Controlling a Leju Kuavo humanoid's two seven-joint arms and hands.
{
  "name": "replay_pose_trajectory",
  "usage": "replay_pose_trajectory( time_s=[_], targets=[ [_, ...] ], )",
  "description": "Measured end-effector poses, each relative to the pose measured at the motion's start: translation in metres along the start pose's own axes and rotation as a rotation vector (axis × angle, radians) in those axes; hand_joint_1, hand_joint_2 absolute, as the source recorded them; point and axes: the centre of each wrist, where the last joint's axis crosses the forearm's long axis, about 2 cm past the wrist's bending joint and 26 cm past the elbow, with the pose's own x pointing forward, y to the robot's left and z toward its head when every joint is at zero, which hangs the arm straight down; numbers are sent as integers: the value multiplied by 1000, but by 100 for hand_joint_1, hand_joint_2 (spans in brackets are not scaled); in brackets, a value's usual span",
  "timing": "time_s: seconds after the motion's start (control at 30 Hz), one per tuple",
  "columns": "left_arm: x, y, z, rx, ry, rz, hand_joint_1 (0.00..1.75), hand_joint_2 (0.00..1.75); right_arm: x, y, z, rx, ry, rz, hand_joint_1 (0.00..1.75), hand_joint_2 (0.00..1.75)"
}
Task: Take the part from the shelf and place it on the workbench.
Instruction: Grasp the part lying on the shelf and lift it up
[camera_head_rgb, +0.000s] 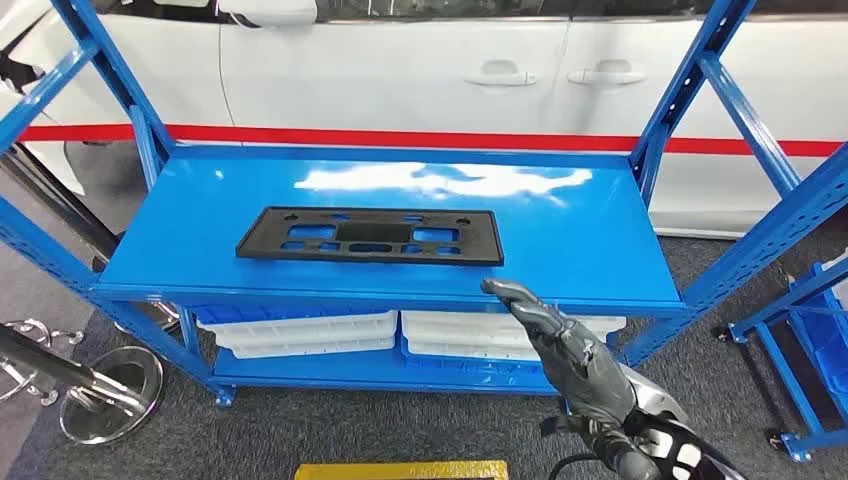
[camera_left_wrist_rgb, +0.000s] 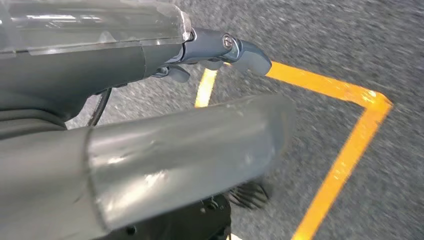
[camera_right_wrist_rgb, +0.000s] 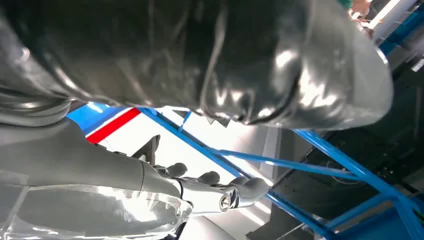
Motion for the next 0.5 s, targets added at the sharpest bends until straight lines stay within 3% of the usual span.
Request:
replay_pose_trajectory(
  time_s=[0.5],
  targets=[
    [1,4,-1,5,3,-28,0,0,-4,5,6,10,73,-7,0,0]
  ],
)
